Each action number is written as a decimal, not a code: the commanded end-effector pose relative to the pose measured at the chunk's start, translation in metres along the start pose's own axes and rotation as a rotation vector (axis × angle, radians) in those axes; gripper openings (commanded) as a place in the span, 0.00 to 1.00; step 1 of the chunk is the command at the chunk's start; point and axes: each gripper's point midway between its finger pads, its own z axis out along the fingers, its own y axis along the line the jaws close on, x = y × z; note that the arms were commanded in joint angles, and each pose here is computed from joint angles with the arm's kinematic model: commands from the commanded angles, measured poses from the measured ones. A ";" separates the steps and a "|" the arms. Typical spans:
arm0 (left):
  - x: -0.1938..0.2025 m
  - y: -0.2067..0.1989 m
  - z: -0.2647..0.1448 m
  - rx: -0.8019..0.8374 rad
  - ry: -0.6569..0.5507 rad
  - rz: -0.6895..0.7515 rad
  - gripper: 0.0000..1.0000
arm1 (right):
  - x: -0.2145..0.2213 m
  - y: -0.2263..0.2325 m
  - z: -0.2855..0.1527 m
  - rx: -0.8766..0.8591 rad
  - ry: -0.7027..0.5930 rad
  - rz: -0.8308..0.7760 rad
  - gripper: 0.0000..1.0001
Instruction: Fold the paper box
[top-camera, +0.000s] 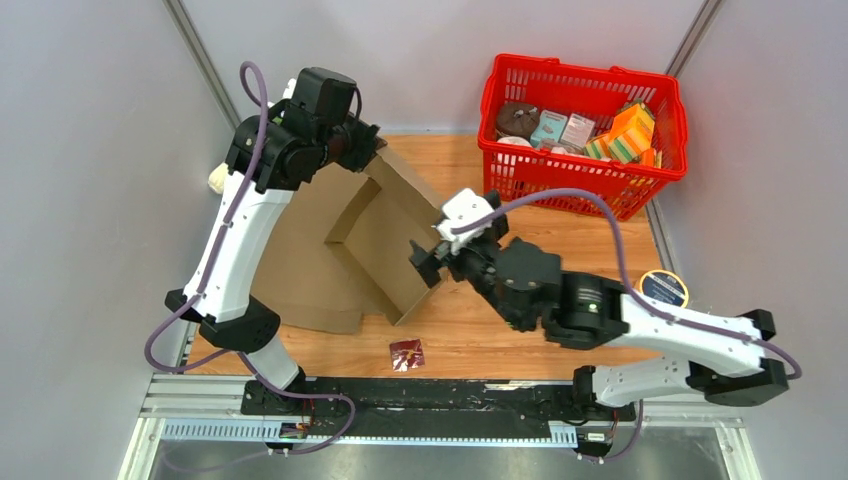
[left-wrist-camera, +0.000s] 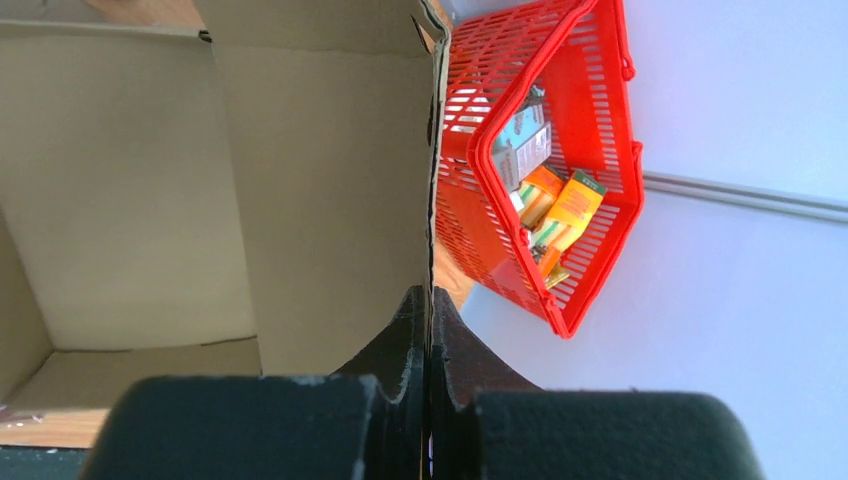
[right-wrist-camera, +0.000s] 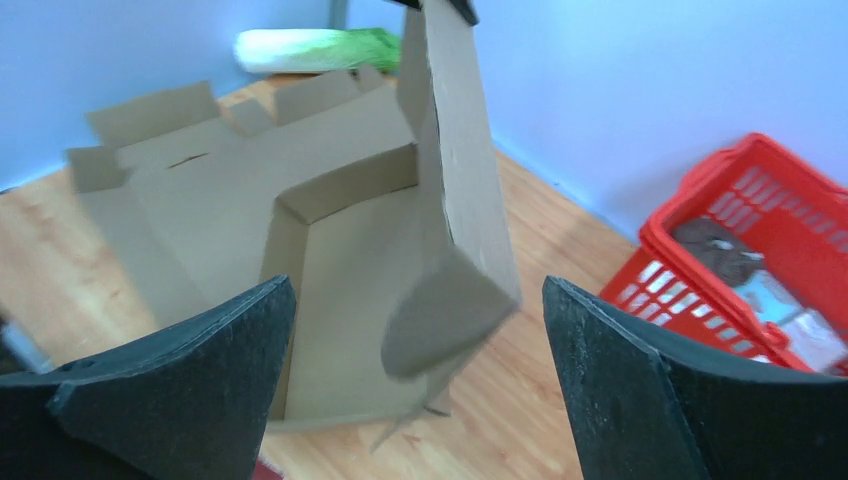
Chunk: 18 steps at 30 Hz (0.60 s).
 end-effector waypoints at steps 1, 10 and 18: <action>-0.011 0.001 -0.010 -0.013 -0.039 -0.101 0.00 | -0.023 -0.024 0.020 0.243 -0.009 -0.043 1.00; -0.012 0.011 -0.013 -0.043 -0.049 -0.122 0.00 | -0.009 -0.061 0.030 0.522 0.031 -0.068 0.80; -0.008 -0.005 -0.001 0.024 -0.037 -0.036 0.00 | 0.012 -0.082 0.028 0.408 0.084 -0.003 0.19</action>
